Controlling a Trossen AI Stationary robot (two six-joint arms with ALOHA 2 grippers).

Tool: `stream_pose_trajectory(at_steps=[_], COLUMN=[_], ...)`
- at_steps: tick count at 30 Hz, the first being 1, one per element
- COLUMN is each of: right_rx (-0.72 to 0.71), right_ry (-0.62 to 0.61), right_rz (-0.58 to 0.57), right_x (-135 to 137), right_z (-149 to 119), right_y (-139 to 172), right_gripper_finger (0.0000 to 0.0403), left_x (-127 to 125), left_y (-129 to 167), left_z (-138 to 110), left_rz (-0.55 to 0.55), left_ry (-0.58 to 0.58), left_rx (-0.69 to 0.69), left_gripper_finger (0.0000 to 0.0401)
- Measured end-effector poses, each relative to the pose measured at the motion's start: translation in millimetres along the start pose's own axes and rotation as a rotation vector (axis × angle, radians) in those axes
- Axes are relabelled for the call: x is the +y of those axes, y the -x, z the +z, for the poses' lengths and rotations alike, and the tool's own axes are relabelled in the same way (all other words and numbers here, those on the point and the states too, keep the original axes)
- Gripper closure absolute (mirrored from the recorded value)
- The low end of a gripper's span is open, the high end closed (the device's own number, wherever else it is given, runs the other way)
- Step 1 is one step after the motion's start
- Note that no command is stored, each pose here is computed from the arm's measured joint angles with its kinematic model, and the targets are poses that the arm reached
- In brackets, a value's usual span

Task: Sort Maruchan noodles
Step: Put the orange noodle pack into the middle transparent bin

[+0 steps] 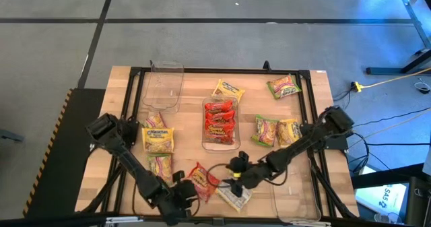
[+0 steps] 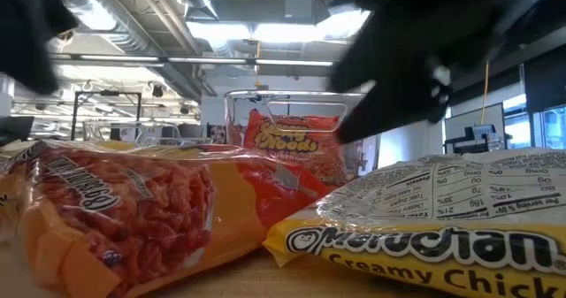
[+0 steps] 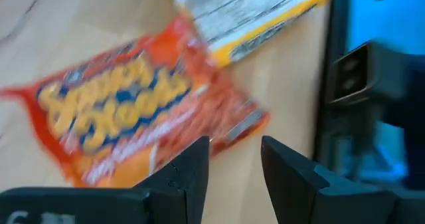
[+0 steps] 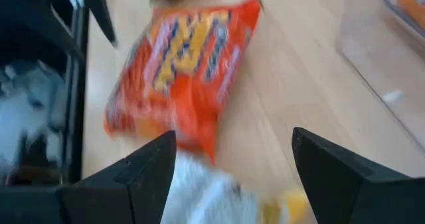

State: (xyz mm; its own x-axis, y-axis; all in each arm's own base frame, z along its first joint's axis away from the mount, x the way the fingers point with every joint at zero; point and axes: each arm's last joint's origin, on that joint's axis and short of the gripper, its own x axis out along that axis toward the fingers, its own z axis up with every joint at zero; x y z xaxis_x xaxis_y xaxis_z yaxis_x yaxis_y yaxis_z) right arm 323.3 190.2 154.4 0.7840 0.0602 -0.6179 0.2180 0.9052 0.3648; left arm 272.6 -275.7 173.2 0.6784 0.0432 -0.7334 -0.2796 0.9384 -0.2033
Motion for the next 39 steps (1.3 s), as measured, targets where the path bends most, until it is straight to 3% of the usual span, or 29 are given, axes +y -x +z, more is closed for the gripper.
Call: stream_pose_trajectory(at_steps=[4,9,19,28,39], right_rx=[-0.047,-0.074,-0.086,-0.095,-0.128], right_ry=[-0.052,-0.111,-0.143,-0.159,-0.22], right_rz=[0.011,0.028,0.153,0.226,0.256], right_x=[-7.6,-15.7,-16.0,-11.5,-6.9], right_z=[1.4,2.9,-3.4,-0.1,10.0], right_y=[-20.2,-36.2,-54.7,-53.7,-53.8], right_gripper_finger=[0.0129,0.0129,0.0129,0.0129,0.0129], left_x=[0.6,0.3,2.3,2.3,2.3], left_y=[-15.8,-33.2,-41.0,-41.6,-42.0], left_z=[-25.8,-40.5,-42.3,-42.1,-41.4], left_rz=[0.059,0.081,0.11,0.118,0.123], left_ry=[-0.039,-0.064,-0.072,-0.092,-0.093], left_rx=[0.012,0.02,-0.007,-0.026,-0.042], left_gripper_finger=[0.0271,0.0271,0.0271,0.0271,0.0271])
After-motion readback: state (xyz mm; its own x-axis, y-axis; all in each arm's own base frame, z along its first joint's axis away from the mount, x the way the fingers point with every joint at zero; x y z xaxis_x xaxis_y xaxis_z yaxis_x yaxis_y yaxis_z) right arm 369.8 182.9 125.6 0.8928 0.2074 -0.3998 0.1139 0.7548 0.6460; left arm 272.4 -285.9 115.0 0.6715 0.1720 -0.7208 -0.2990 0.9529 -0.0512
